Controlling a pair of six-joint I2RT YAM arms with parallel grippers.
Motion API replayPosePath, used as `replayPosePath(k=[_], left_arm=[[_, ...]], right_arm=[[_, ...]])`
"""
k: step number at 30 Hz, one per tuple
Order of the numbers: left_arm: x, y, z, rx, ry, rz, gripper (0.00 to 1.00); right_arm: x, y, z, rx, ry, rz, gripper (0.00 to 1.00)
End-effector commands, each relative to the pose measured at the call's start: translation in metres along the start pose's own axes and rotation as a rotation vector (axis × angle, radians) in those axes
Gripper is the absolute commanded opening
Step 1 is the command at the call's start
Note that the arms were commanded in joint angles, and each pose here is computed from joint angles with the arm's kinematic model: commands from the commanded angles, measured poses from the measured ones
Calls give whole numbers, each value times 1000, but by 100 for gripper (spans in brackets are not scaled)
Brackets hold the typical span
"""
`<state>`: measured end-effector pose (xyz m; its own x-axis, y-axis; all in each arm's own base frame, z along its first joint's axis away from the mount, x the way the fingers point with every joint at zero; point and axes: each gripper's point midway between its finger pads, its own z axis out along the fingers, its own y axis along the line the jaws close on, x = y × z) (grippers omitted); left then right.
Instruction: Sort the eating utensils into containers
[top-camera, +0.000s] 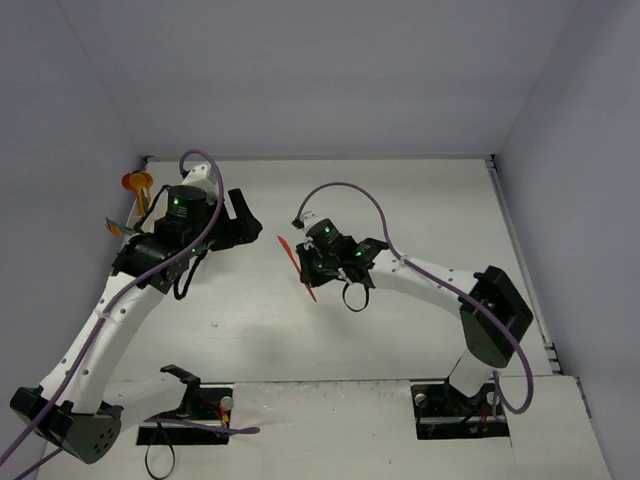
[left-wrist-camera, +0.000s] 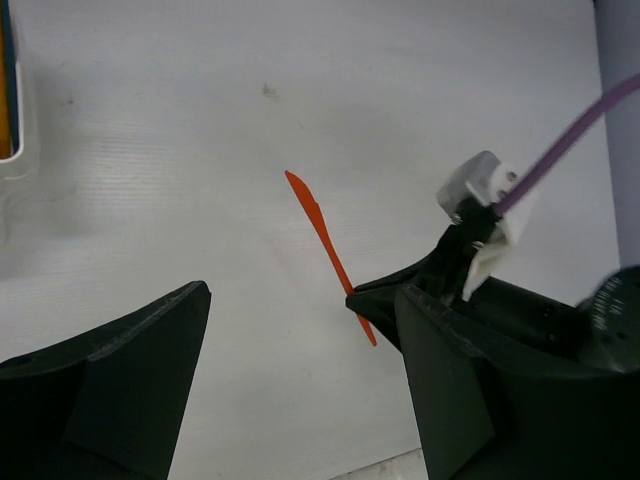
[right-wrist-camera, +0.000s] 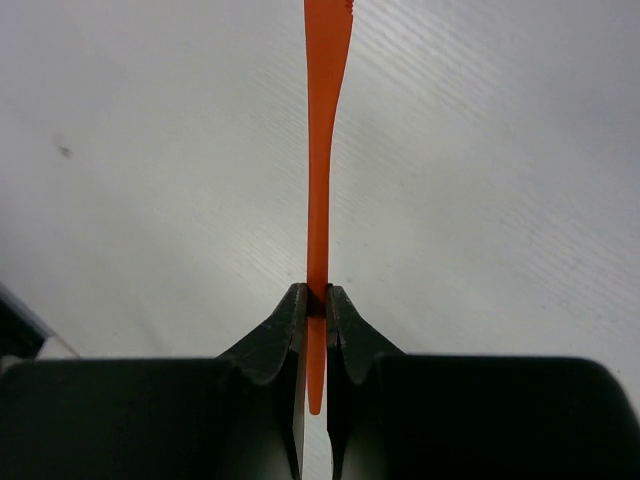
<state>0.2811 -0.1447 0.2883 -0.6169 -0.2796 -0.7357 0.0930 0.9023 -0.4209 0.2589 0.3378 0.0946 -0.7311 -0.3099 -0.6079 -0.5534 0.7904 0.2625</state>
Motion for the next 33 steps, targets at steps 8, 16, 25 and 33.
replayPosePath(k=[8,16,25,33], left_arm=[[-24,-64,16,206,-106,-112,72],[-23,-81,30,246,-112,-110,63],[-26,-90,31,260,-126,-76,1],[-38,-82,24,225,-179,4,0]], right_arm=[[-118,89,-121,-320,-483,-85,0],[-123,98,-138,-364,-528,-90,0],[-121,96,-141,-361,-538,-92,4],[-120,84,-145,-319,-561,-89,48]])
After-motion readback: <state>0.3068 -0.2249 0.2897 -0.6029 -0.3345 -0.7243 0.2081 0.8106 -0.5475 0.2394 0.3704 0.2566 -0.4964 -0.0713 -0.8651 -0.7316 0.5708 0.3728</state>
